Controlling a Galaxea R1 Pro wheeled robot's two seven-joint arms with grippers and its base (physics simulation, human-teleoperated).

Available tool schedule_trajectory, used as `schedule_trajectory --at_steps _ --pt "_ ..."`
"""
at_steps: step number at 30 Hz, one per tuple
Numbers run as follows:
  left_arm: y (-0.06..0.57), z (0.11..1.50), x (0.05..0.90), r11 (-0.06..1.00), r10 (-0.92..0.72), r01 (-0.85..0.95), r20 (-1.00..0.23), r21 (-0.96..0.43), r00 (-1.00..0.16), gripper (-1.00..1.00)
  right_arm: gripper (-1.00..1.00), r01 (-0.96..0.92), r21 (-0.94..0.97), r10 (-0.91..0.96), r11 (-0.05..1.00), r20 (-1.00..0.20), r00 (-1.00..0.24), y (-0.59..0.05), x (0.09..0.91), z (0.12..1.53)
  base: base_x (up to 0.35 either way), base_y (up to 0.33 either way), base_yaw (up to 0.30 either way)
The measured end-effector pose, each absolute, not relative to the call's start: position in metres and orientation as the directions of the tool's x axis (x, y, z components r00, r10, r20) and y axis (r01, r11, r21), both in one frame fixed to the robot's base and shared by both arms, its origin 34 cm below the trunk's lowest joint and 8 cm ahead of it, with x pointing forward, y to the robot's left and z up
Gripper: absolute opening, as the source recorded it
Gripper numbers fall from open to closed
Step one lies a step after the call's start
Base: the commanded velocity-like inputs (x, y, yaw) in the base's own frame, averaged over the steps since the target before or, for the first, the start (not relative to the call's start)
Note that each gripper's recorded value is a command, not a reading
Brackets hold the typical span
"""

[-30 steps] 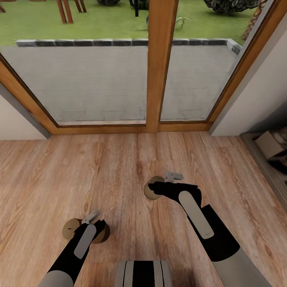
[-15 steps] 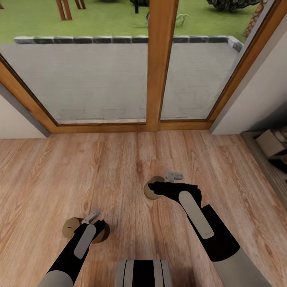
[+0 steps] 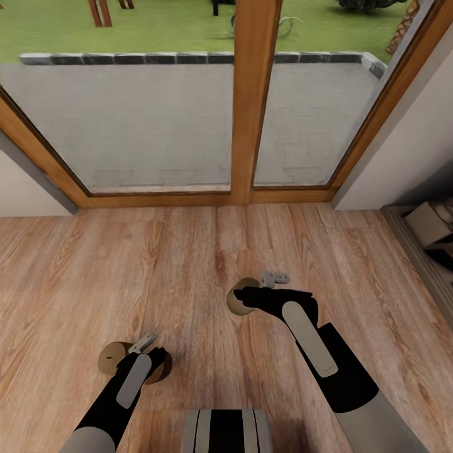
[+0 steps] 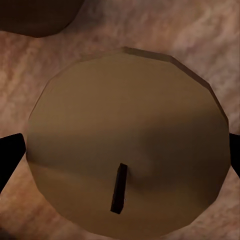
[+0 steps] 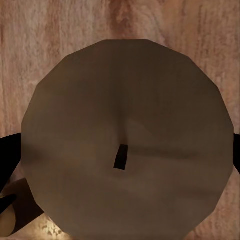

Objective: Place each of the two pumpkins and all three candles from the living room inside a cabinet in the living room (use any cabinet), then make sure every cabinet is closed, and position the cauldron so it is next to a table in the living room.

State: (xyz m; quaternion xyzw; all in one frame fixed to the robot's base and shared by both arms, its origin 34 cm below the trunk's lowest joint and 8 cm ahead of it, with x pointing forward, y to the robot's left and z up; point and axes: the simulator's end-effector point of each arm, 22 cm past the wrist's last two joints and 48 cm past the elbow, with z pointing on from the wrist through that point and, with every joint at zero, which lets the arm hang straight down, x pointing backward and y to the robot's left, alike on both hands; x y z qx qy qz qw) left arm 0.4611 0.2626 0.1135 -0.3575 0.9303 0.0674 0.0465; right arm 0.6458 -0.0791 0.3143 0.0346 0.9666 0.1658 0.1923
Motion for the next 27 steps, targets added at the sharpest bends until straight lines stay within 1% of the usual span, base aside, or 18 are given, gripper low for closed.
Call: schedule_trajectory --at_steps 27 --pt "0.2626 0.1184 0.4656 0.736 -0.658 -0.672 -0.144 0.084 -0.739 -1.0 -1.0 0.0 0.333 0.13 0.943 -0.37 -0.92 -0.0792 0.6477 0.3209 0.0 0.0 0.0"
